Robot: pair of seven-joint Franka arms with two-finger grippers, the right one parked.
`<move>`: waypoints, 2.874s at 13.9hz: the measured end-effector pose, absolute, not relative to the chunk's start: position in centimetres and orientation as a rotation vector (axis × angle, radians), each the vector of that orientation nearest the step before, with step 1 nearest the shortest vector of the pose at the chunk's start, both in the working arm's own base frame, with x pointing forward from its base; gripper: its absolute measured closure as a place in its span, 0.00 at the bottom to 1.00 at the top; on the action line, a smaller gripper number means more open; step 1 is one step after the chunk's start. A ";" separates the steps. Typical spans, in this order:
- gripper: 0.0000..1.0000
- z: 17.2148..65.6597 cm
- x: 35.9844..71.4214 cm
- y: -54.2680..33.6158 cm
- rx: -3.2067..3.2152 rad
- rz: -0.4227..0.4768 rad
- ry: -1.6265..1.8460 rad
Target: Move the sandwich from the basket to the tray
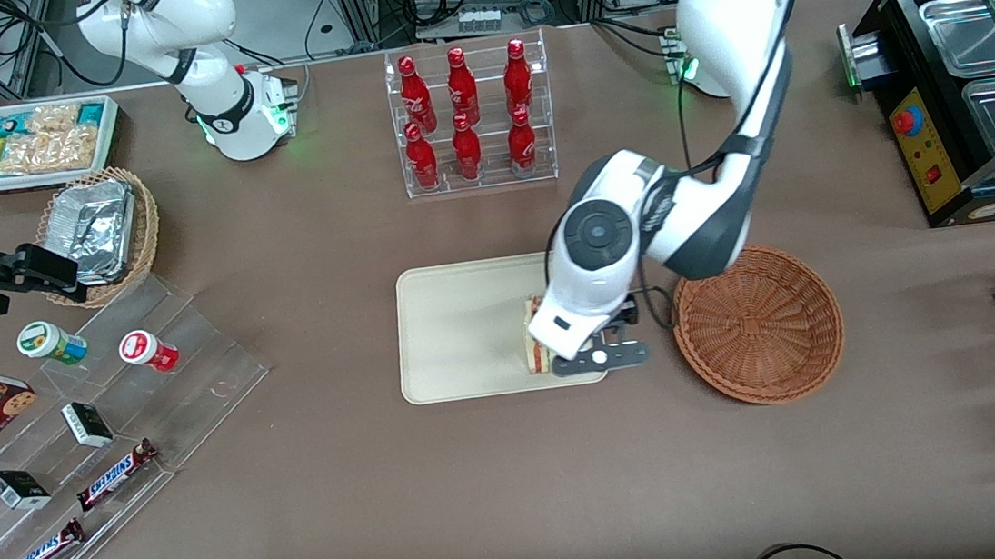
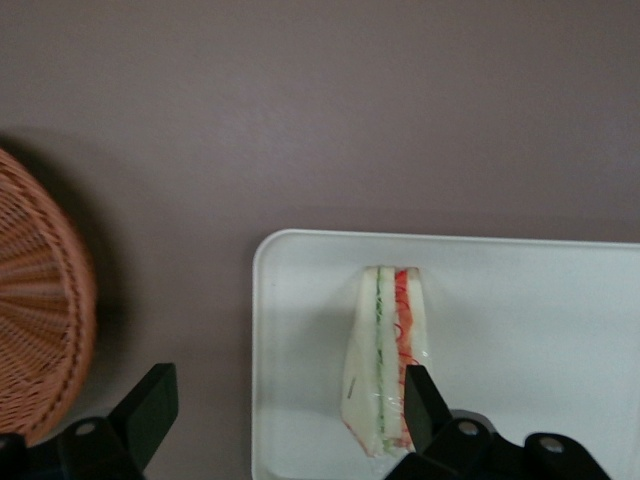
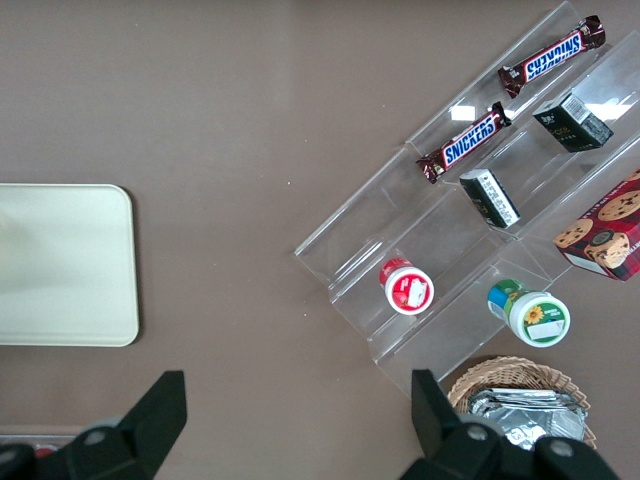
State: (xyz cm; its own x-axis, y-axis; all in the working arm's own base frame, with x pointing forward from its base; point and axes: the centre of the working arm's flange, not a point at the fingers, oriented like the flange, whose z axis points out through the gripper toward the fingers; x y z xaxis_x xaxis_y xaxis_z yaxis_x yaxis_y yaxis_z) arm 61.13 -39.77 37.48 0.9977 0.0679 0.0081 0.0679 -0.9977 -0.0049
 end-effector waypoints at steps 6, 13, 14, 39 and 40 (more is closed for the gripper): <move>0.00 42.4 61.4 -36.1 -3.096 -0.006 -0.091; 0.00 50.4 64.5 -21.6 -3.060 0.001 -0.271; 0.00 51.3 64.7 -19.6 -3.061 0.008 -0.290; 0.00 59.8 50.2 -3.2 -3.066 0.240 -0.117; 0.00 60.1 50.0 -2.9 -3.072 0.231 -0.128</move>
